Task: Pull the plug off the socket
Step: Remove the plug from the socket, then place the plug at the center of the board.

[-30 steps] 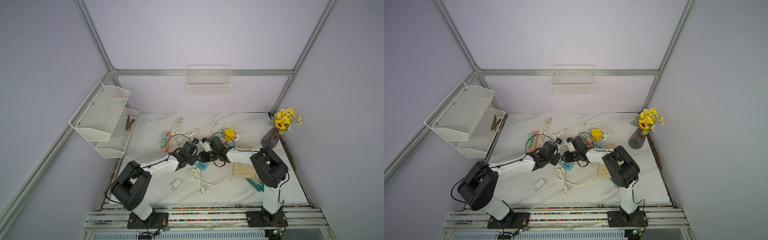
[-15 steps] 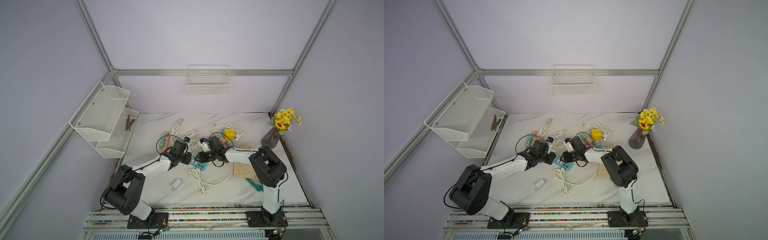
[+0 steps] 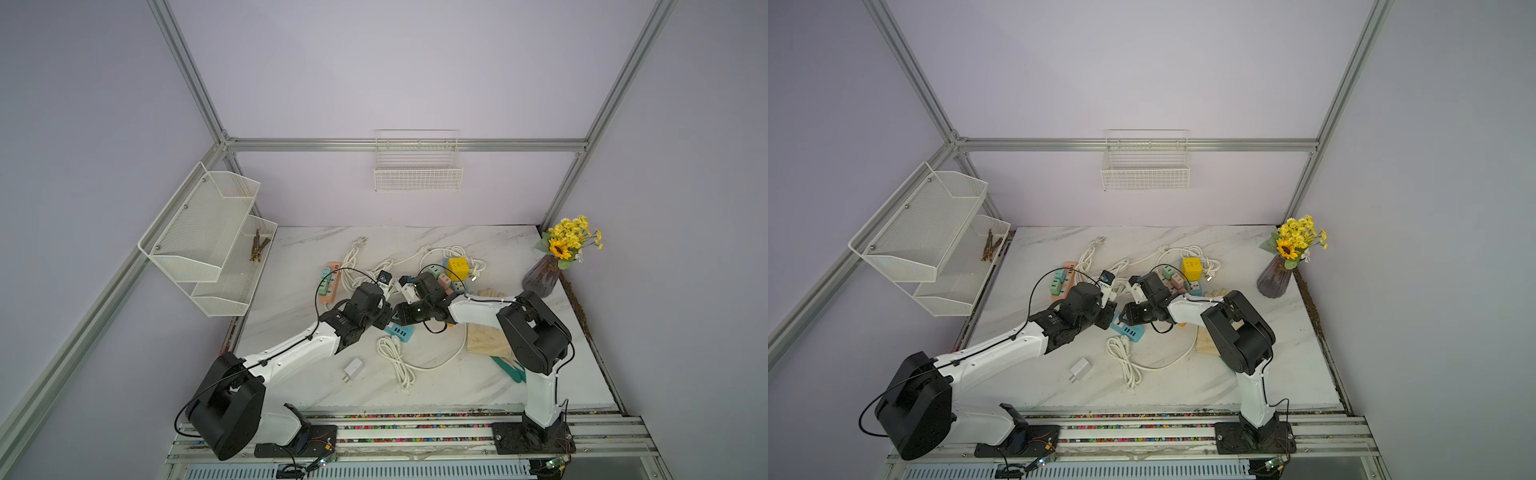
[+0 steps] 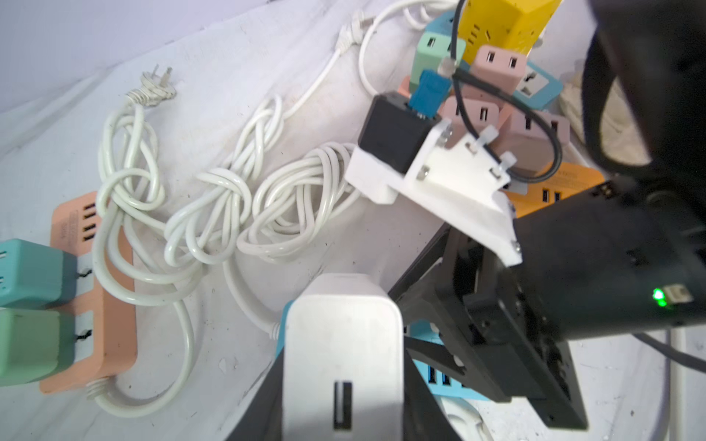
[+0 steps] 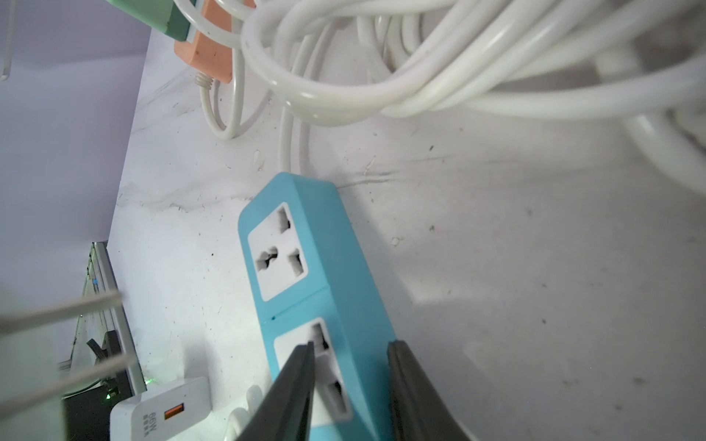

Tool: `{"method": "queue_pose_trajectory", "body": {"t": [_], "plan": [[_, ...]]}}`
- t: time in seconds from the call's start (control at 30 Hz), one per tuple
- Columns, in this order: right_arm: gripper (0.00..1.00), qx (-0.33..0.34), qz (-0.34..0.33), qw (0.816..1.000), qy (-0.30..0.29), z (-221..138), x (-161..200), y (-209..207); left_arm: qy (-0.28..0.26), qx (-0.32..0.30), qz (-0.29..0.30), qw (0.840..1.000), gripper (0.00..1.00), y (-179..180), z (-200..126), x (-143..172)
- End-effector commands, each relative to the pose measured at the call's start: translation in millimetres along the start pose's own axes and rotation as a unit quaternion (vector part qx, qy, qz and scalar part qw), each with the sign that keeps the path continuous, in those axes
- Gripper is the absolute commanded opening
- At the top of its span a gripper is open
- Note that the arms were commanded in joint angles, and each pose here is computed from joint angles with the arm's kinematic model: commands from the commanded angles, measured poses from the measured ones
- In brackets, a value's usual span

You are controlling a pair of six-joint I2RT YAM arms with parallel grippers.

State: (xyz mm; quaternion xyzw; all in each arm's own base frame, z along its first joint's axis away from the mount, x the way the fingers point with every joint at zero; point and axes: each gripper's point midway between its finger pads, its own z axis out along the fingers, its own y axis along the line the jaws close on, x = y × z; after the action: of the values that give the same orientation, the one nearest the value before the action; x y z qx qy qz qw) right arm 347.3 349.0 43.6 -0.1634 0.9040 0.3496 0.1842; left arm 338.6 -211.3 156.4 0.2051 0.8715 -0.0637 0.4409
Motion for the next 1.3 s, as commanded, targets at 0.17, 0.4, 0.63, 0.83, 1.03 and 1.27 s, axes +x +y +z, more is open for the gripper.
{"method": "queue_pose_trajectory", "body": {"t": [0.17,0.4,0.63,0.83,1.03,1.27], "plan": [[0.36,0.084,0.023,0.994,0.06,12,44,-44,-0.037,-0.017,-0.052,0.998,0.31,11,-11,-17],[0.41,0.057,0.005,0.997,0.051,9,38,-29,-0.03,-0.034,-0.051,0.998,0.31,19,-22,-19],[0.53,0.024,-0.048,0.999,0.011,-18,22,-2,-0.019,-0.053,-0.082,0.995,0.31,27,-49,-12],[0.59,-0.024,-0.097,0.994,-0.049,-52,7,36,0.029,-0.091,-0.094,0.991,0.31,27,-81,22],[0.59,-0.049,-0.123,0.98,-0.148,-95,-9,59,0.072,-0.118,-0.117,0.983,0.32,32,-95,66],[0.59,-0.05,-0.132,0.963,-0.229,-133,-19,68,0.085,-0.144,-0.158,0.973,0.35,44,-98,98]]}}
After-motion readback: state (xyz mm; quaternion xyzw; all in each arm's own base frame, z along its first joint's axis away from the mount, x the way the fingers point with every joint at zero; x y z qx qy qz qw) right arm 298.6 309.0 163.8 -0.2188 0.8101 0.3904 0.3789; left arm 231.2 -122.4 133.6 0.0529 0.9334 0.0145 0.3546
